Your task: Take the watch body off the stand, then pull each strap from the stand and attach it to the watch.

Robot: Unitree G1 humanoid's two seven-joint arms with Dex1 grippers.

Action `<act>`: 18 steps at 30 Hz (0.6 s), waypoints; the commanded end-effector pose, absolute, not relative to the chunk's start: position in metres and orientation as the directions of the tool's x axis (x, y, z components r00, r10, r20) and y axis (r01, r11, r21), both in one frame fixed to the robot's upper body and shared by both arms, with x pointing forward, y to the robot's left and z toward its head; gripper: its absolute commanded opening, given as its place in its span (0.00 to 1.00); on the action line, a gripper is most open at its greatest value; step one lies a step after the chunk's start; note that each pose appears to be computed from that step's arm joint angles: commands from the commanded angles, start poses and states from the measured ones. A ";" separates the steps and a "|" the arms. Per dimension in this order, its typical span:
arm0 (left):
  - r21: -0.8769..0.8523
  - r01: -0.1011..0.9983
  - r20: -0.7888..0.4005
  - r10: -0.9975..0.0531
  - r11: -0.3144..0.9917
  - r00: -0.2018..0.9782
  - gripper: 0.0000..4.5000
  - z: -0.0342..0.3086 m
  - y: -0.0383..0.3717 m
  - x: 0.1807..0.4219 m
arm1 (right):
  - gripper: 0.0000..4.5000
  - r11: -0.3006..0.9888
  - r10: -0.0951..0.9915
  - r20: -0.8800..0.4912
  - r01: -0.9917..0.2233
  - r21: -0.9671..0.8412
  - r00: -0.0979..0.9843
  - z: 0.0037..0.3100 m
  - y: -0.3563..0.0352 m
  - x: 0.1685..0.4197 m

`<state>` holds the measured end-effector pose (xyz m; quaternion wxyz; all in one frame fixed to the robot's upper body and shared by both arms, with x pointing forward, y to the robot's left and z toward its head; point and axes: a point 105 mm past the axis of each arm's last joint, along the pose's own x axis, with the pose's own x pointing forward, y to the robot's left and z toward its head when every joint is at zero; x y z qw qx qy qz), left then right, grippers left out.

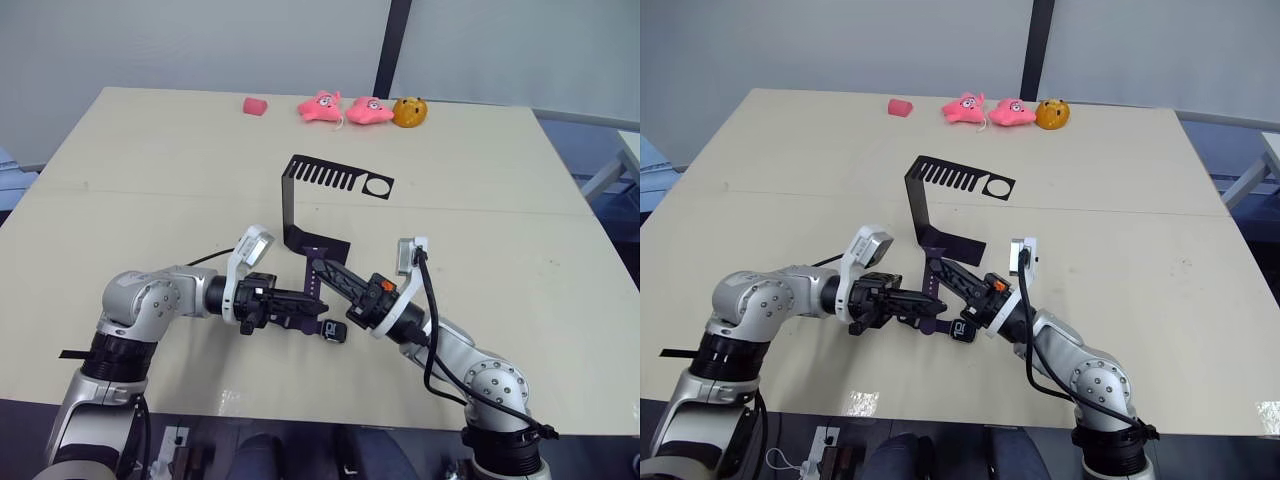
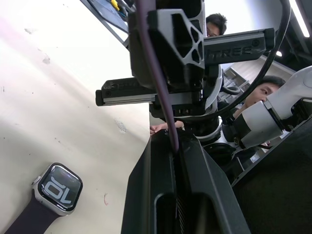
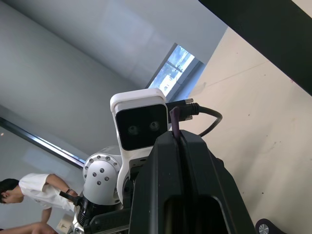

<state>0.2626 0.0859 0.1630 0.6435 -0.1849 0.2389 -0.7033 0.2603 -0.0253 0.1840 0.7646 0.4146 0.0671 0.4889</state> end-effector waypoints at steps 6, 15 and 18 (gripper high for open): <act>-0.434 0.891 -0.047 -0.984 -0.134 -0.171 0.20 0.172 0.091 0.246 | 0.00 0.109 0.794 0.424 -0.787 0.607 0.437 0.209 -0.031 0.247; 0.121 0.993 -0.221 -0.975 -0.011 0.017 0.99 0.170 0.135 0.274 | 0.00 0.344 0.850 0.364 -0.924 0.164 0.381 0.223 -0.061 0.225; 0.258 0.966 -0.281 -0.959 -0.031 0.044 0.99 0.165 0.146 0.280 | 0.00 0.433 0.857 0.299 -0.901 0.025 0.420 0.218 -0.079 0.224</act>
